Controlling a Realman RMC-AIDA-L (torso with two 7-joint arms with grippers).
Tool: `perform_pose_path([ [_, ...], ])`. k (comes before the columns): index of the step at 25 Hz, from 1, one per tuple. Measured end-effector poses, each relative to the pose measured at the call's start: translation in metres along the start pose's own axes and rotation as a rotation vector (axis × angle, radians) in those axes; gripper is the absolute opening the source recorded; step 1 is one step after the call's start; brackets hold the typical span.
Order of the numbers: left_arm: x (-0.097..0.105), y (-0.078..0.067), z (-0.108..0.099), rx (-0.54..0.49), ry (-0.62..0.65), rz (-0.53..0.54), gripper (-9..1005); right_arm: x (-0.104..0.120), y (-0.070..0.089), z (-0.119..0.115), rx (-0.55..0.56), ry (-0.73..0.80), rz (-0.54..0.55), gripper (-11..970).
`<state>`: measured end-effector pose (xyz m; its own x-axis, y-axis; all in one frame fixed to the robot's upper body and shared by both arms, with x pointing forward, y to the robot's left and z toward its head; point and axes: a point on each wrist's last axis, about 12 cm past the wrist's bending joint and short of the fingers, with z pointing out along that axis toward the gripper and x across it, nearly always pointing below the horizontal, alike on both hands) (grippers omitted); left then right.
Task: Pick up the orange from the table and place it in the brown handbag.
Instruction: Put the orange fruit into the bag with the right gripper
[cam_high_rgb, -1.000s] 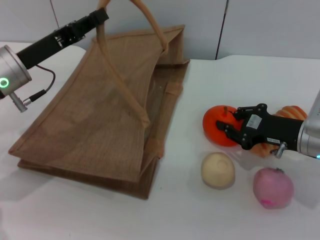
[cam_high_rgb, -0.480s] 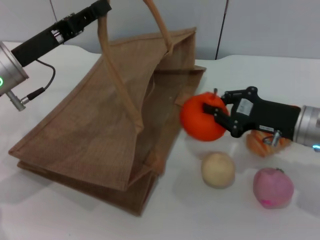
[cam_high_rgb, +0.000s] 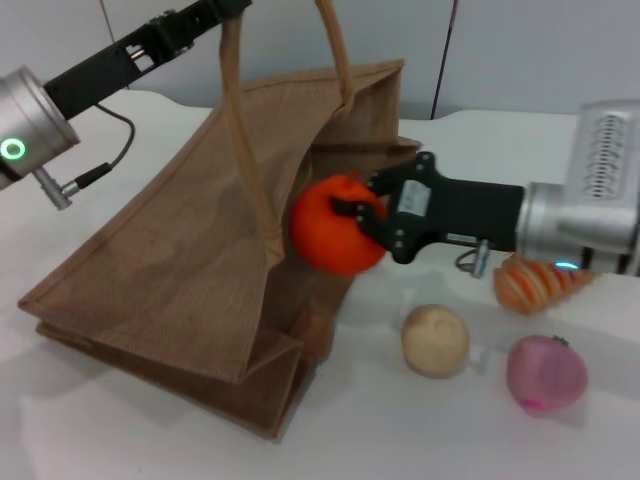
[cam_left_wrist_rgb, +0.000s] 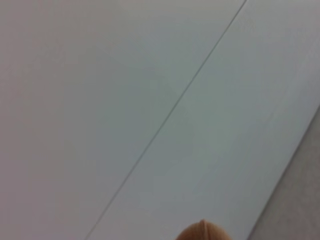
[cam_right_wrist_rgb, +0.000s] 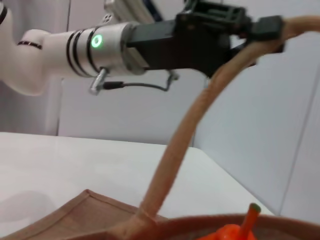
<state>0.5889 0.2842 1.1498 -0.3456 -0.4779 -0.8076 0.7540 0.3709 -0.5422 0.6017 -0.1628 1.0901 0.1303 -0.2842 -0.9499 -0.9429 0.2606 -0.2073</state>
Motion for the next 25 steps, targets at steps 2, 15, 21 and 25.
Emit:
perform_pose_path([
  [2,0.000,-0.002,0.004,0.023,0.006,-0.002,123,-0.003,0.001,0.010,-0.016,0.019,-0.016,116],
  [15,-0.003,-0.016,0.012,0.145,0.003,-0.037,123,-0.008,0.004,0.044,-0.017,0.098,-0.095,69],
  [21,-0.004,-0.021,0.012,0.196,-0.007,-0.049,123,-0.005,0.003,0.053,0.043,0.148,-0.113,67],
  [25,-0.005,-0.022,0.011,0.202,-0.018,-0.050,123,-0.001,0.000,0.059,0.109,0.203,-0.102,60],
])
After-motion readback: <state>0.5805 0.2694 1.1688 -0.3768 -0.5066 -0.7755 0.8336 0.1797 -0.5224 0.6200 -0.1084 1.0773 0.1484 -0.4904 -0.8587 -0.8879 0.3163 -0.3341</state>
